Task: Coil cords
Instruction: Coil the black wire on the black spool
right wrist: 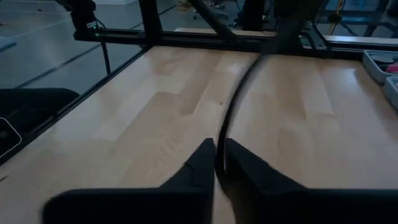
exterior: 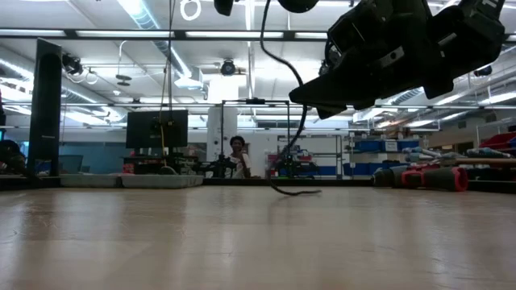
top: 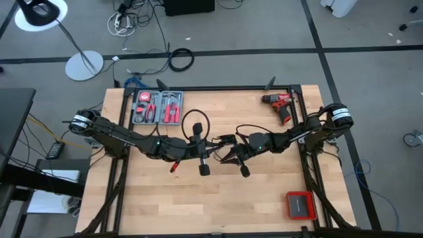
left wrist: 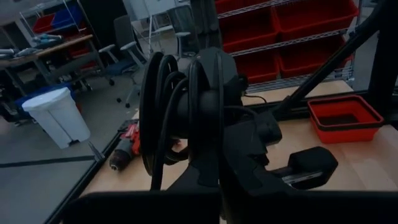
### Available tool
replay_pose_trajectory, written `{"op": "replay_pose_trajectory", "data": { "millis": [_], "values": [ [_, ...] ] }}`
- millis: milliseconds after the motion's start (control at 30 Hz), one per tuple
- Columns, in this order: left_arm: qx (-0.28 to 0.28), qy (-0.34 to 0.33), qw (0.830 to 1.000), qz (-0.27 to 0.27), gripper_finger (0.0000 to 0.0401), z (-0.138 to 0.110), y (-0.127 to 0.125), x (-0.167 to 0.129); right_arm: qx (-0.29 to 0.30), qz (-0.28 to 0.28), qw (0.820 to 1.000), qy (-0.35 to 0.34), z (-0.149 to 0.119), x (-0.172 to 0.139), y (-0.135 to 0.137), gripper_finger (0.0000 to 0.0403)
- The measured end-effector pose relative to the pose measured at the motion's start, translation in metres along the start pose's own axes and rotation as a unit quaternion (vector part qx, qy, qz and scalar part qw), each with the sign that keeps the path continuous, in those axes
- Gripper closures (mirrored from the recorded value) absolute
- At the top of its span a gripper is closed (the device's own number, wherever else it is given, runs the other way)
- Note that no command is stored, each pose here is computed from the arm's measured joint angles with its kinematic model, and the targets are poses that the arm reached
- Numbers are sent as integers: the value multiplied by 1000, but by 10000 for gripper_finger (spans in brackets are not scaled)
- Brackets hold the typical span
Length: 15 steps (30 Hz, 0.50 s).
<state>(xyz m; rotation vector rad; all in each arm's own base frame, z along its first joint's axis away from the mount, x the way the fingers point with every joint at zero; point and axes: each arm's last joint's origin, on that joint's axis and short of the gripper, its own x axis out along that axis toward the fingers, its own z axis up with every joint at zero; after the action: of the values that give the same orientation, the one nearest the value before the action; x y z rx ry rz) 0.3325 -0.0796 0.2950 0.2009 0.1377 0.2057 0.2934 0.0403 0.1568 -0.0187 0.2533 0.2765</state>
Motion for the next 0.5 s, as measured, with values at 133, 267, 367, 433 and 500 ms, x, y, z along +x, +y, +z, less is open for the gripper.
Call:
{"op": "replay_pose_trajectory", "data": {
  "millis": [133, 267, 367, 433, 500],
  "values": [
    [0, 0, 1000, 1, 401, 0, 0, 0, 1, -12, 1000, 3, 0, 0, -1, 392],
    [-3, 0, 1000, 1, 401, 0, 0, 0, 2, -15, 1000, 12, -2, 0, -1, 396],
    [-10, 3, 1000, -5, 401, -1, -1, 0, 4, -14, 999, 36, -6, -1, -1, 397],
    [-11, 6, 1000, -13, 401, -1, -2, 0, 1, -13, 998, 57, -8, -3, 0, 398],
    [-7, 14, 1000, -19, 401, -2, -3, -2, -4, -12, 997, 76, -9, -6, 0, 399]
  ]
}}
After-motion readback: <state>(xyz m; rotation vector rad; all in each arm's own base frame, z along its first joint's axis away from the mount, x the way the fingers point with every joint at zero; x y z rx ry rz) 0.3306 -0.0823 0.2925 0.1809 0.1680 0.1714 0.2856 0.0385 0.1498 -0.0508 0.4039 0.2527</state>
